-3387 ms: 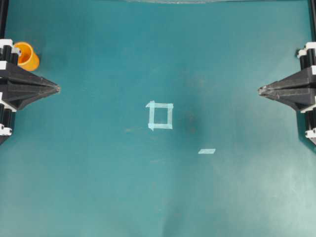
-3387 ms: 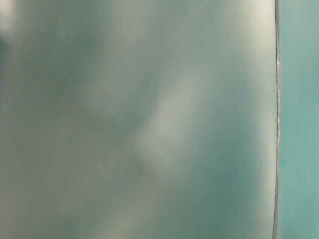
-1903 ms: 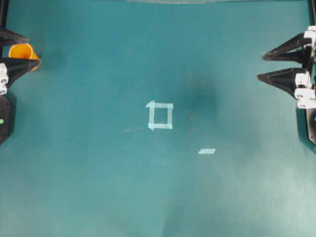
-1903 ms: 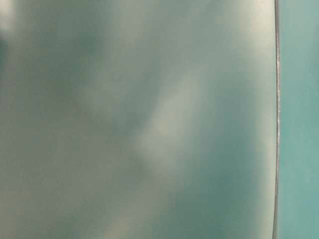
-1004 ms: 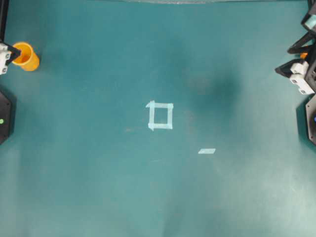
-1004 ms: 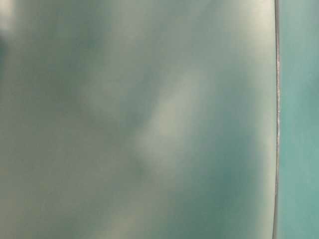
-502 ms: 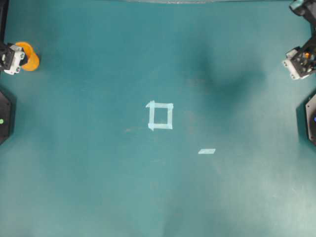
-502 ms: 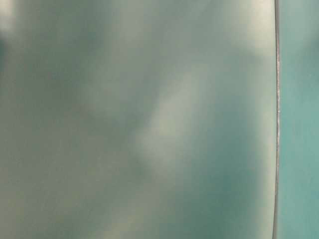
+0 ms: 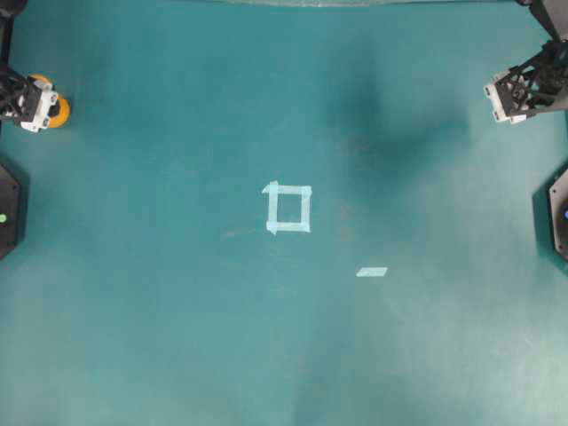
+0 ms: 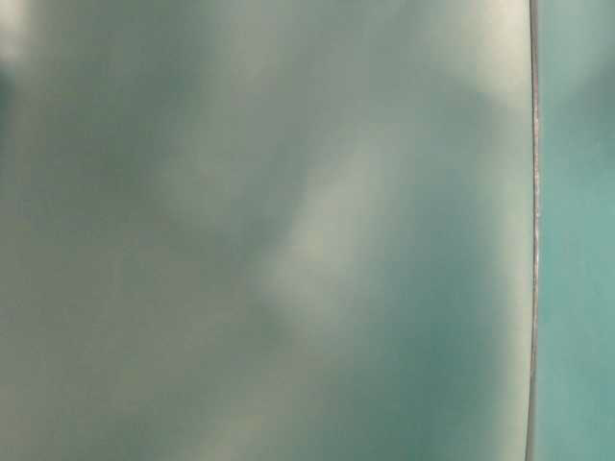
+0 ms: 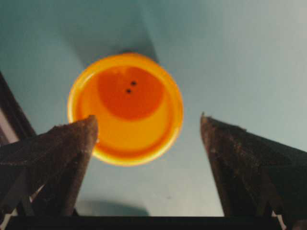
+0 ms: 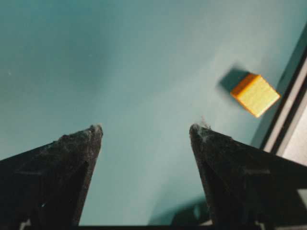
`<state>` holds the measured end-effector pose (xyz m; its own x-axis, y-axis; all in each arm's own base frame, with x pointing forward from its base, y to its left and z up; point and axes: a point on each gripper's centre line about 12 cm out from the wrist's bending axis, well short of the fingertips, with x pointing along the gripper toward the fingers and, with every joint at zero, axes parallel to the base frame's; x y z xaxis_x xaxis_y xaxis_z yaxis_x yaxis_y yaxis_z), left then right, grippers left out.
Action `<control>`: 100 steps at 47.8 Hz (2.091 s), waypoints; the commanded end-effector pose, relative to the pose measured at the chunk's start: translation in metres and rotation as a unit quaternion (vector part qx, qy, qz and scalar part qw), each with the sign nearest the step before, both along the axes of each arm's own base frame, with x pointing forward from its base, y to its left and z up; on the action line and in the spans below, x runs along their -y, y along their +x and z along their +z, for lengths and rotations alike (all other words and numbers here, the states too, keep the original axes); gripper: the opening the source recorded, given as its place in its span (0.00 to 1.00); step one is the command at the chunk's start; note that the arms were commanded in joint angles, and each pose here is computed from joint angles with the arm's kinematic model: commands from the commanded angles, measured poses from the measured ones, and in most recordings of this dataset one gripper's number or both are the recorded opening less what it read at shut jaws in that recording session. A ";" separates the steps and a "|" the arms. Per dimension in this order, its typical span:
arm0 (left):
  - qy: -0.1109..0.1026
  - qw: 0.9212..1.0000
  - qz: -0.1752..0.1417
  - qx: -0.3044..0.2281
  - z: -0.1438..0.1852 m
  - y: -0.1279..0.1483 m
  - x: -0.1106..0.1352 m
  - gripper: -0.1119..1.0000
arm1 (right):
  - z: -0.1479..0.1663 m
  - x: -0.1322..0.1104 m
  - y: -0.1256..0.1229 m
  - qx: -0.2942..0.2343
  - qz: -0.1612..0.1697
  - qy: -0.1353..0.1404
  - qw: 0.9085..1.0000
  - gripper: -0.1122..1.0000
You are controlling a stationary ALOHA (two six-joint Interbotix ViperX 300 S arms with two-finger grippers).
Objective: Hold the block with right arm and the cup with left arm, then put the block into the cup.
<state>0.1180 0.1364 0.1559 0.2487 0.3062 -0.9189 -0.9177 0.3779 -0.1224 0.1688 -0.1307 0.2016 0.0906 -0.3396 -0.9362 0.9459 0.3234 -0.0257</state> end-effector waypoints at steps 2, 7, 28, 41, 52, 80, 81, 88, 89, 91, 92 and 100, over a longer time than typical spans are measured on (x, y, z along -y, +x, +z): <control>0.010 1.000 0.002 0.010 0.012 0.005 -0.005 0.83 | 0.009 0.003 0.005 0.016 -0.001 -0.009 1.000 0.72; 0.006 1.000 0.007 0.010 0.021 0.003 -0.003 0.83 | 0.009 0.003 0.005 0.018 -0.002 -0.007 1.000 0.72; 0.051 0.997 0.015 0.049 0.038 -0.006 0.006 0.83 | 0.011 0.005 0.012 0.048 0.009 -0.020 0.999 0.72; 0.019 0.999 0.019 0.021 0.015 -0.001 -0.002 0.83 | 0.012 0.006 0.014 0.055 0.010 -0.022 0.998 0.72; 0.003 1.000 0.017 0.002 0.009 0.004 -0.008 0.83 | 0.012 0.005 0.014 0.057 0.008 -0.020 0.998 0.72; 0.005 0.996 0.075 0.046 0.049 -0.029 0.034 0.83 | 0.013 0.005 0.014 0.060 0.011 -0.023 0.998 0.72; 0.003 0.996 0.074 0.043 0.048 -0.029 0.034 0.83 | 0.013 0.005 0.014 0.061 0.011 -0.023 0.998 0.72; -0.026 0.998 0.062 0.014 0.034 -0.027 0.038 0.83 | 0.014 0.006 0.016 0.069 0.015 -0.028 0.997 0.72; -0.031 0.998 0.060 0.010 0.032 -0.026 0.038 0.83 | 0.013 0.006 0.016 0.069 0.015 -0.028 0.997 0.72; -0.038 0.998 0.056 0.002 0.030 -0.024 0.038 0.83 | 0.014 0.006 0.016 0.071 0.016 -0.029 0.997 0.72; -0.041 0.998 0.055 -0.002 0.028 -0.023 0.038 0.83 | 0.014 0.006 0.016 0.071 0.016 -0.030 0.997 0.72; -0.059 0.997 0.037 -0.023 0.018 -0.012 0.036 0.83 | 0.014 0.006 0.017 0.073 0.016 -0.030 0.997 0.72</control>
